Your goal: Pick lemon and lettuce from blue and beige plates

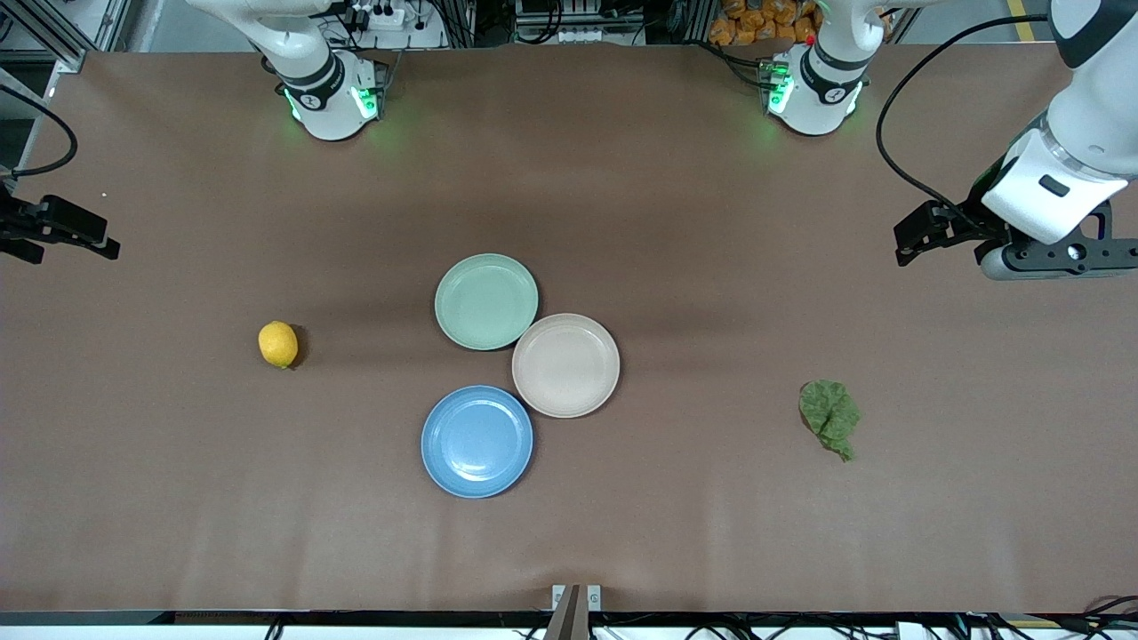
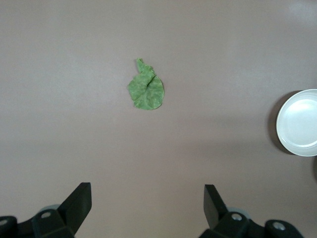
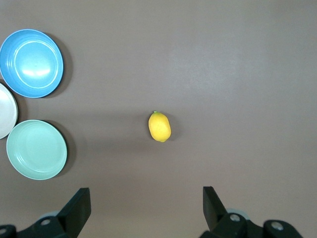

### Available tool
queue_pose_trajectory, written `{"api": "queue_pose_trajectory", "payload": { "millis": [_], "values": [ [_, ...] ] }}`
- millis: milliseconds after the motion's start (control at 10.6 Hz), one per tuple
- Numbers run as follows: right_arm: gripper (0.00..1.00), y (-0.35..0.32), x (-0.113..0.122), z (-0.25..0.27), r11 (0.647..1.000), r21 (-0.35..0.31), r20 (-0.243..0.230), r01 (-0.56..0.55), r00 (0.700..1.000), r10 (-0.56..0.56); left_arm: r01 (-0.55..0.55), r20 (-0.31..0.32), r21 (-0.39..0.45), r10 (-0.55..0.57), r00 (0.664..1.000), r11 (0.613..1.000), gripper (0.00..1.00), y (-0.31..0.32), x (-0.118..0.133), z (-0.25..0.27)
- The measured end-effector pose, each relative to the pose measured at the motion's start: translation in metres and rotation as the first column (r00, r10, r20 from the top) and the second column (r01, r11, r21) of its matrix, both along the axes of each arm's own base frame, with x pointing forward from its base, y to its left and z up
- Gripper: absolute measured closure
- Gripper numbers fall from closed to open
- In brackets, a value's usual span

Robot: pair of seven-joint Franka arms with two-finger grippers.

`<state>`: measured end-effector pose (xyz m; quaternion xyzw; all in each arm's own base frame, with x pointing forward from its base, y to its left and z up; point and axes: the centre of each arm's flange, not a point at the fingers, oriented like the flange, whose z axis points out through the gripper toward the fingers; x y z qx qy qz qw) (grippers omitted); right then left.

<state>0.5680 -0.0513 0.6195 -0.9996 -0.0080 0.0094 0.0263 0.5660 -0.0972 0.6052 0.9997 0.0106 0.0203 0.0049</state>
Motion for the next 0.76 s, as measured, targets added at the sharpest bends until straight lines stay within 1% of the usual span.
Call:
{"api": "queue_pose_trajectory", "payload": {
  "millis": [189, 379, 757],
  "values": [
    [0.00, 0.0018, 0.0002, 0.0013, 1.000, -0.016, 0.001, 0.002, 1.000, -0.002, 0.000, 0.000, 0.000, 0.000, 1.000, 1.000, 0.00, 0.0000, 0.0000, 0.0000],
    [0.00, 0.0059, 0.0007, 0.0042, 0.998, -0.056, 0.004, -0.009, 1.000, 0.009, 0.000, -0.001, 0.000, 0.000, 1.000, 1.000, 0.00, 0.0000, 0.0002, -0.0004],
    [0.00, 0.0069, 0.0017, 0.0041, 0.997, -0.072, 0.003, -0.010, 1.000, 0.010, 0.000, -0.013, 0.000, 0.000, 1.000, 1.000, 0.00, -0.0003, 0.0035, -0.0075]
  ]
}}
